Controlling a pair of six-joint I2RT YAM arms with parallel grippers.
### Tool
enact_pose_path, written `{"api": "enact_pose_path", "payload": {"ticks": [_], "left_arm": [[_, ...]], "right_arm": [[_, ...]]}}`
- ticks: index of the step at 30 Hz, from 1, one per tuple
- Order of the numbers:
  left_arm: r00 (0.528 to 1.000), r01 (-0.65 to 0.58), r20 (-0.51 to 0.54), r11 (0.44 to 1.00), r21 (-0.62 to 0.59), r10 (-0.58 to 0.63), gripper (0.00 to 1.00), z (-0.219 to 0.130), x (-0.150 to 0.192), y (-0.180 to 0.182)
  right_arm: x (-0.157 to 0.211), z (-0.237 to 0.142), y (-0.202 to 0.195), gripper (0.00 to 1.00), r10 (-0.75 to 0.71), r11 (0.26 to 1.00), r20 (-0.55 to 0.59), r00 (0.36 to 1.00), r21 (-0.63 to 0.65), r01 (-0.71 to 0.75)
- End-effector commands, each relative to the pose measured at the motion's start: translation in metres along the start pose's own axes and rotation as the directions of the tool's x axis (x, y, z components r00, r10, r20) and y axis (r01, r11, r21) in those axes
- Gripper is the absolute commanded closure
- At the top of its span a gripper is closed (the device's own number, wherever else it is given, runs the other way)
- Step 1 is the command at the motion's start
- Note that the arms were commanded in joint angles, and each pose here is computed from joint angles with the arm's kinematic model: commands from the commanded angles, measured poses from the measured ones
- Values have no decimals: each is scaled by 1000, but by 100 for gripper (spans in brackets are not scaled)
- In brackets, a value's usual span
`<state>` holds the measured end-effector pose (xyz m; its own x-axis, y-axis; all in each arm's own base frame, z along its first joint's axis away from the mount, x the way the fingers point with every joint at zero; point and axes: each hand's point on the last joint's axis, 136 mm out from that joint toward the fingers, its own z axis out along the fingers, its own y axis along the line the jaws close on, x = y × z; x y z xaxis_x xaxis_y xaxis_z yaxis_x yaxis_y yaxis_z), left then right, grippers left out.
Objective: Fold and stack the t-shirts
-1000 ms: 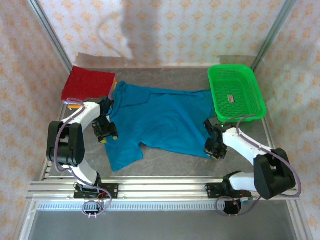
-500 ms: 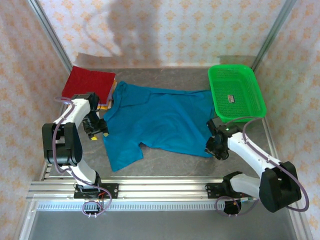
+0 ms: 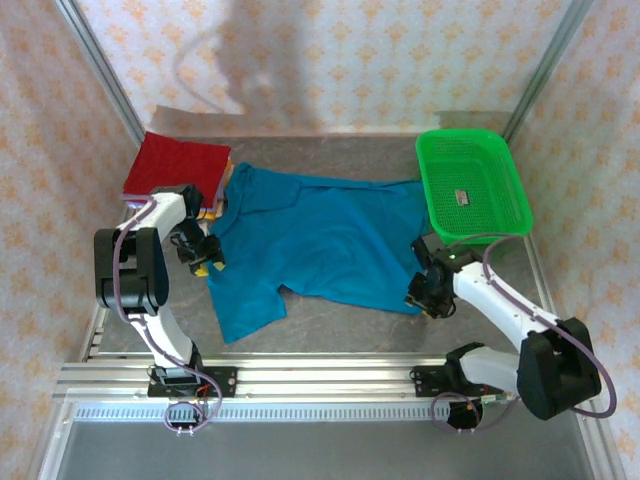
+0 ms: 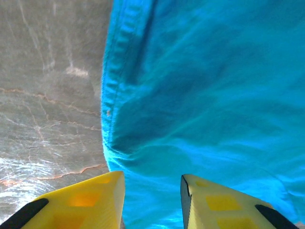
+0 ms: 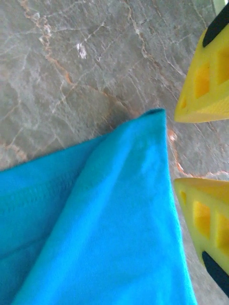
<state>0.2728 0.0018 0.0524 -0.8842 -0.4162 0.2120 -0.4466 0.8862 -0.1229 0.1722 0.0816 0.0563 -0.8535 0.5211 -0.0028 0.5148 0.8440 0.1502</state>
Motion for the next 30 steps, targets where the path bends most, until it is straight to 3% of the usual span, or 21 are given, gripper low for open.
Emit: {"api": "enact_pose_path", "payload": {"ticks": [1,4,10,17,23,27,30], "left_arm": [[994,-13,107,996,87,4,63,-23,-10,-23],[996,-57,73,994,92,51,63,-8,-9,-47],[989,-145,43,989,20,144,63,29,-4,-81],[994,-111,3,986,-124,112,62,53,2,-48],[997,-71,-41,976,-207,63,62,66,16,-16],[997,-74,-53,958,-278,61,62,64,24,2],[997,-60,-57,954,-294,45,62,63,31,12]], "right_arm": [[-9,-28,10,63,-5,998,75,997,-55,9],[-17,-21,37,62,-8,991,61,998,-135,17],[-24,4,88,62,-101,981,-2,995,-167,100],[-9,45,94,62,-183,982,-122,976,-71,175],[20,55,77,62,-215,974,-187,959,35,225],[30,43,75,62,-233,968,-201,951,46,247],[20,12,82,62,-248,967,-120,961,27,253]]}}
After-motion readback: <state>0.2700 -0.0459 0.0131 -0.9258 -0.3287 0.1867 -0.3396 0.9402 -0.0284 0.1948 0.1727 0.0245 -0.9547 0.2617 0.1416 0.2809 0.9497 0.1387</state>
